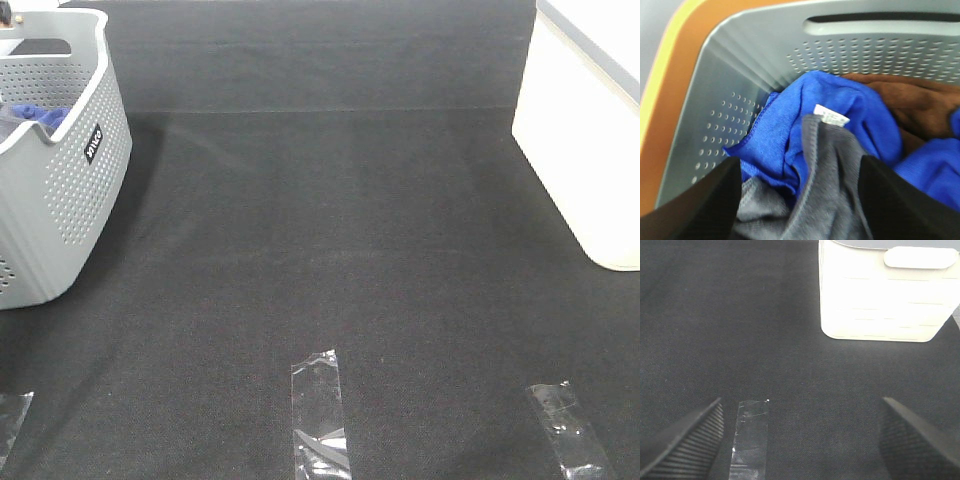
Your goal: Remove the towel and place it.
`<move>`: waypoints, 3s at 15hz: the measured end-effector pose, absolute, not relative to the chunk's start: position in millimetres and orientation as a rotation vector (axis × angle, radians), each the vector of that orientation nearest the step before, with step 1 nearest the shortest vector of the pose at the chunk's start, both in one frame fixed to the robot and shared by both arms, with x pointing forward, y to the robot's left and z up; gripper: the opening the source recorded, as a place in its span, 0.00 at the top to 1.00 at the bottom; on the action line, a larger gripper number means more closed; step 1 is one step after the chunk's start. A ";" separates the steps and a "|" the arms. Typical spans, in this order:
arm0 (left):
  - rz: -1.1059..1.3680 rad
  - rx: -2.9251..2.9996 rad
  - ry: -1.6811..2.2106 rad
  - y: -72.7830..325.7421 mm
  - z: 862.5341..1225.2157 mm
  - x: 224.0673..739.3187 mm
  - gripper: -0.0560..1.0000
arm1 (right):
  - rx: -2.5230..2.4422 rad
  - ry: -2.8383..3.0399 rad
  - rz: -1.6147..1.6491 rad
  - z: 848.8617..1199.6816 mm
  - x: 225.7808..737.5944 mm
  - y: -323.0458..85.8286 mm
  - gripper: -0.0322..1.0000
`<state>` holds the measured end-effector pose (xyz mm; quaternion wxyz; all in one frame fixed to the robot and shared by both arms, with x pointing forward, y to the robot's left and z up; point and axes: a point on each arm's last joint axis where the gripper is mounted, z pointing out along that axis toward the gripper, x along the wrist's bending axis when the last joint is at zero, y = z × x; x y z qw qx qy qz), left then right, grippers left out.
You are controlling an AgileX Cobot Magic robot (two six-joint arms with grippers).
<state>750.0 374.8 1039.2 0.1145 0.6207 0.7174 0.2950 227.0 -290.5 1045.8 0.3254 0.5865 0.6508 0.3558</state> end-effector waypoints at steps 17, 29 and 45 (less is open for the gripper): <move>0.814 1.782 2.122 398.9 963.1 776.7 0.42 | 1.537 1.706 0.933 1045.8 227.0 -290.5 0.21; 0.880 1.798 2.044 398.4 987.1 775.0 0.95 | 1.537 1.706 0.933 1045.8 227.0 -290.5 0.21; 0.974 1.649 1.447 307.5 1228.5 676.0 0.95 | 1.559 1.730 0.935 1046.2 230.9 -289.1 0.21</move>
